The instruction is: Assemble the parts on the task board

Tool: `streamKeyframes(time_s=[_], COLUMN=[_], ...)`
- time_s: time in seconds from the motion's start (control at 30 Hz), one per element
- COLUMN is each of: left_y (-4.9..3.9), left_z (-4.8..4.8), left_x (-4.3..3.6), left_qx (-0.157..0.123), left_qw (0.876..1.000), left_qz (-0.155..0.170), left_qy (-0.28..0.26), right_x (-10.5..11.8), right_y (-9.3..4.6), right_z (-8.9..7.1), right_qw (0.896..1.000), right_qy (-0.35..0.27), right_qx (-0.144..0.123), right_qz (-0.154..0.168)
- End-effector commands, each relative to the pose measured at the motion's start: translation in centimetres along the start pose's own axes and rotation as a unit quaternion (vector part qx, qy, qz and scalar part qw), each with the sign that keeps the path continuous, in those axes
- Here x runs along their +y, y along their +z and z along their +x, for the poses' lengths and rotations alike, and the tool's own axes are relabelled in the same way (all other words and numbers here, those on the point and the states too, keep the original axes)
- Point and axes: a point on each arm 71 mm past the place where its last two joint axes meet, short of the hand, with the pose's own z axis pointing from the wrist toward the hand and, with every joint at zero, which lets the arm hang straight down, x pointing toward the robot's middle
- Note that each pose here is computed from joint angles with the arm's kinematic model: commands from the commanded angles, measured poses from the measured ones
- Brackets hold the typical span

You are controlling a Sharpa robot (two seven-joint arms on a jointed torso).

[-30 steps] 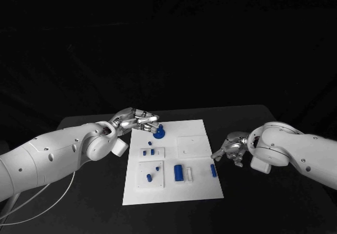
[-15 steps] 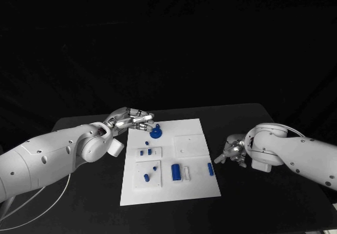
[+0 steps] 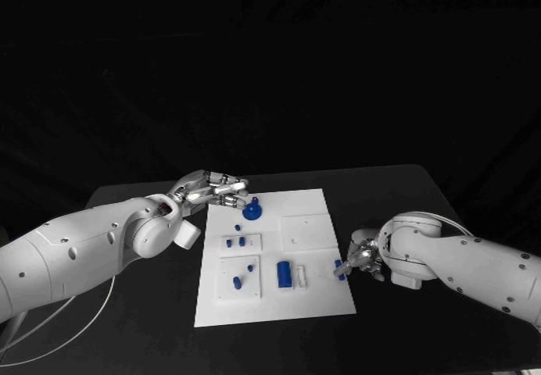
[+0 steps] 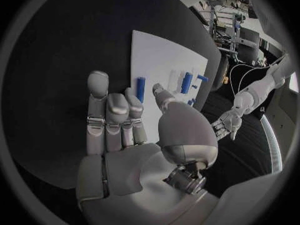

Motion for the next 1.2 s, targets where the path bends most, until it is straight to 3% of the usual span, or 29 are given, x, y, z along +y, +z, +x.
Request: streamKeyframes(time_s=[0.03,0.57,0.9,1.2], left_y=[0.07,-0.11,-0.16,-0.2], left_z=[0.19,0.14,0.1,0.07], left_x=[-0.1,-0.01,0.05,0.12], left_qx=[0.003,0.009,0.011,0.013], left_qw=[1.0,1.0,1.0,1.0], left_qz=[0.004,-0.002,-0.006,-0.01], left_qy=[-0.006,-0.009,-0.01,-0.01], right_x=[0.2,0.6,0.6,0.3], right_y=[0.3,1.2,1.6,1.9], right_z=[0.8,0.7,0.8,1.4], right_qw=[1.0,0.997,0.997,0.999], right_qy=[-0.025,-0.063,-0.062,-0.036], right_qx=[0.01,-0.043,-0.045,-0.03], right_qz=[0.004,0.02,0.022,0.018])
